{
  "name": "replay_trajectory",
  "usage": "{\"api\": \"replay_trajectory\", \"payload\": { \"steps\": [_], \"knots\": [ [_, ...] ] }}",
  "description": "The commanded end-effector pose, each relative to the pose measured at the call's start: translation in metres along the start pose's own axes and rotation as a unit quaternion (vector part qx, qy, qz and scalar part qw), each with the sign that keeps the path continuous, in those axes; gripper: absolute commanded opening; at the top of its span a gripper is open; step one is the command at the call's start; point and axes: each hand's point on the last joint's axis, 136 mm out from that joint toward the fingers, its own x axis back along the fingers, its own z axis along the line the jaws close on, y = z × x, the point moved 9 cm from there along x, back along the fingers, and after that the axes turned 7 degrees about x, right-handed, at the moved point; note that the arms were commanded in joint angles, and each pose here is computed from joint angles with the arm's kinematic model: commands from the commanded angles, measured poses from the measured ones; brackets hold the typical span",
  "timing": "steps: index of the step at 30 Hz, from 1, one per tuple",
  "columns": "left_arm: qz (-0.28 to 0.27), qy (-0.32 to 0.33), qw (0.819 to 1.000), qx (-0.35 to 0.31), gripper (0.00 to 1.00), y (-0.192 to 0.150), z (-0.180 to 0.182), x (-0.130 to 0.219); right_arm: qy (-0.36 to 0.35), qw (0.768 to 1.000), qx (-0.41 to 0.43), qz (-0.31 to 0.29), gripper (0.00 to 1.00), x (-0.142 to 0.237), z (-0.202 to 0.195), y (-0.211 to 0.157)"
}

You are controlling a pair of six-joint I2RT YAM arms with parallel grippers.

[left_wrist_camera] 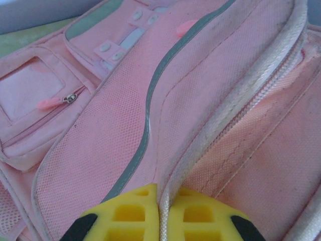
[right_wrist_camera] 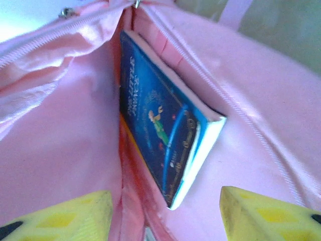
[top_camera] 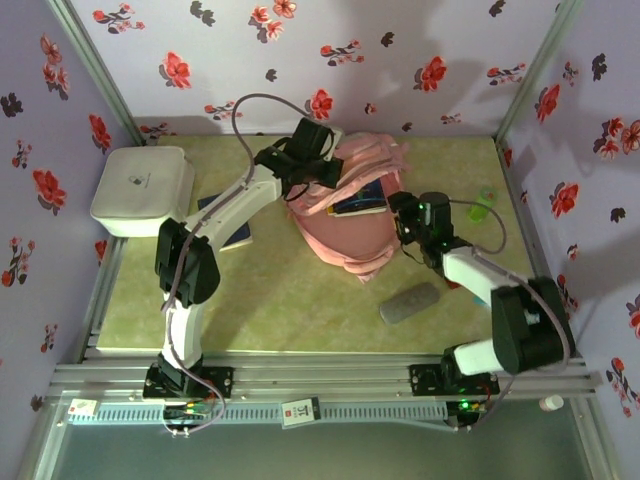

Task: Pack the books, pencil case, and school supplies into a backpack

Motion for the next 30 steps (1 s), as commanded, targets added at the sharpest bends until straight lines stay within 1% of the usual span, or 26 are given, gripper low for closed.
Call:
{"api": "replay_trajectory", "payload": {
  "steps": [1,3,4,5,7,9,11,13,15,17,19,22,25,29,30],
  "knots": [
    [-0.041,-0.009,0.998,0.036,0.14,0.016,0.008,0.028,-0.081,0.993,0.052,-0.064,0.64,0.028,-0.012,0.010],
    [-0.029,-0.012,0.998,0.047,0.32,0.010,0.012,0.029,-0.095,0.988,0.079,-0.093,0.68,0.042,-0.006,0.016],
    [-0.025,-0.018,0.998,0.057,0.42,0.009,0.013,0.031,-0.102,0.985,0.093,-0.106,0.69,0.049,-0.003,0.018],
    [-0.024,-0.022,0.997,0.065,0.53,0.008,0.014,0.036,-0.111,0.981,0.109,-0.118,0.70,0.056,-0.001,0.021],
    [-0.032,-0.024,0.997,0.072,0.70,0.008,0.016,0.047,-0.133,0.973,0.129,-0.135,0.72,0.066,0.003,0.025],
    [-0.043,-0.025,0.996,0.076,0.80,0.007,0.020,0.059,-0.141,0.968,0.150,-0.146,0.73,0.073,0.009,0.029],
    [-0.054,-0.020,0.994,0.092,0.87,0.003,0.031,0.068,-0.138,0.965,0.168,-0.148,0.75,0.077,0.016,0.032],
    [-0.064,-0.007,0.991,0.115,0.92,-0.005,0.049,0.073,-0.125,0.965,0.185,-0.140,0.79,0.076,0.024,0.032],
    [-0.065,0.022,0.987,0.145,0.96,-0.019,0.074,0.074,-0.113,0.965,0.199,-0.126,0.83,0.072,0.029,0.031],
    [-0.060,0.060,0.980,0.180,0.98,-0.035,0.102,0.073,-0.096,0.967,0.210,-0.104,0.87,0.064,0.033,0.028],
    [-0.049,0.095,0.971,0.212,0.99,-0.053,0.127,0.071,-0.085,0.969,0.218,-0.086,0.90,0.057,0.036,0.025],
    [-0.032,0.136,0.955,0.261,1.00,-0.079,0.165,0.066,-0.078,0.968,0.228,-0.063,0.91,0.047,0.040,0.018],
    [-0.013,0.165,0.942,0.292,1.00,-0.099,0.193,0.058,-0.072,0.967,0.241,-0.049,0.91,0.038,0.046,0.008],
    [0.014,0.188,0.933,0.305,1.00,-0.113,0.217,0.045,-0.063,0.965,0.254,-0.030,0.90,0.026,0.053,-0.005],
    [0.021,0.191,0.934,0.302,1.00,-0.115,0.219,0.041,-0.061,0.964,0.258,-0.026,0.90,0.023,0.055,-0.008]
  ]
}}
